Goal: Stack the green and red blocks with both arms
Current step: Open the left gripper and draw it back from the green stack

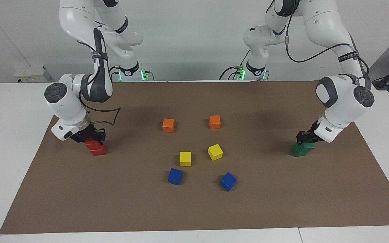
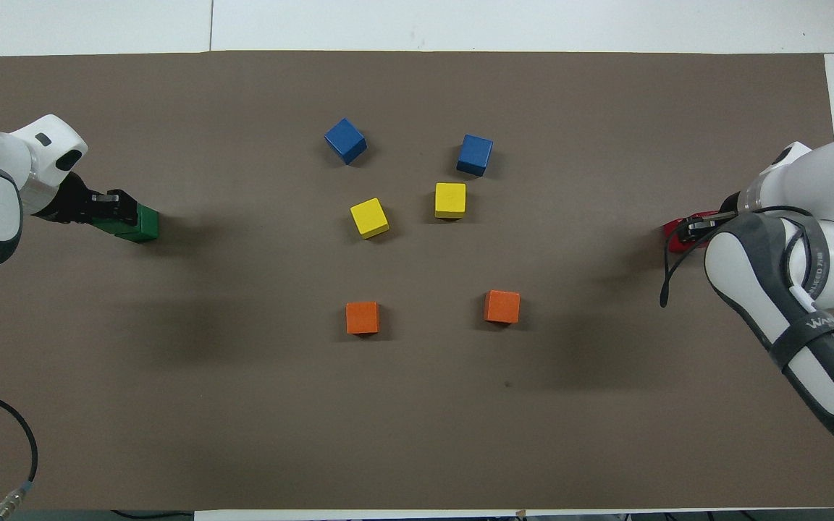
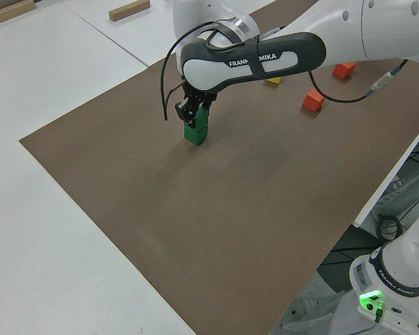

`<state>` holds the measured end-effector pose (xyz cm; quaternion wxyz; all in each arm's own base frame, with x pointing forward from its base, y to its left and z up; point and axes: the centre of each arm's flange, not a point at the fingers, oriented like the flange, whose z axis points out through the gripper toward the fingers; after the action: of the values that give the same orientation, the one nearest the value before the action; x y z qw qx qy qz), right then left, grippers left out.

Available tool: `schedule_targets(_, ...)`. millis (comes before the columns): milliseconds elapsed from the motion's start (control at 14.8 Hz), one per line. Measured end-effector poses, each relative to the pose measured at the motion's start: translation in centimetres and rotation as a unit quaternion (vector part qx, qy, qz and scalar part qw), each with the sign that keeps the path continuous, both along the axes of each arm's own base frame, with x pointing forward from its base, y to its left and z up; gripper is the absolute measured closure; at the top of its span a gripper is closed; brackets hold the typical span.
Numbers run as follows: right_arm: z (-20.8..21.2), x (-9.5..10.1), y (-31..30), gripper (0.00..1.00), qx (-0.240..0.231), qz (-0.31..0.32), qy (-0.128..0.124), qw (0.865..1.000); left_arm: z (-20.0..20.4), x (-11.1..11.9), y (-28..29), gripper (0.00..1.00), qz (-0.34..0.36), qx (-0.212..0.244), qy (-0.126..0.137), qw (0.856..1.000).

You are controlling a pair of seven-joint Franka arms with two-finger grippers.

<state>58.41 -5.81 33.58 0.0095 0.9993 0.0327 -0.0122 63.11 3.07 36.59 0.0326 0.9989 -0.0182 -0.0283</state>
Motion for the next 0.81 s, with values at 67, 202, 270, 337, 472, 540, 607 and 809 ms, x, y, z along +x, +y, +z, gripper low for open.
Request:
schedule_targets(67, -0.1, 0.0, 0.1, 0.45, 0.0, 0.001, -0.002, 1.0, 0.0, 0.1, -0.2, 0.44, 0.0, 0.0, -0.004, 1.0)
schedule_targets(202, -0.1, 0.0, 0.1, 0.45, -0.001, 0.001, -0.007, 1.0, -0.1, 0.1, -0.2, 0.44, 0.0, 0.0, -0.012, 1.0)
schedule_targets(270, -0.1, -0.1, 0.2, 0.45, -0.001, 0.002, -0.008, 1.0, -0.3, 0.1, -0.2, 0.39, 0.0, 0.0, -0.011, 1.0)
schedule_targets(337, -0.1, -0.1, 0.2, 0.45, -0.001, 0.002, -0.008, 1.0, -0.7, -0.1, -0.3, 0.31, 0.0, 0.0, -0.007, 1.0)
schedule_targets(472, -0.1, -0.2, 0.2, 0.45, -0.001, 0.002, -0.008, 1.0, -1.2, -0.4, -0.3, 0.11, 0.0, -0.001, -0.002, 1.0)
schedule_targets(540, -0.1, -0.2, 0.2, 0.45, -0.001, 0.002, -0.008, 1.0, -1.3, -0.4, -0.3, 0.0, 0.0, -0.001, -0.001, 1.0)
schedule_targets(607, -0.1, -0.2, 0.2, 0.45, -0.001, 0.002, -0.008, 1.0, -1.3, -0.5, -0.3, 0.0, 0.0, -0.001, 0.0, 1.0)
schedule_targets(809, -0.1, -0.2, 0.2, 0.45, -0.001, 0.002, -0.008, 1.0, -1.1, -0.5, -0.3, 0.0, 0.0, -0.001, -0.002, 1.0)
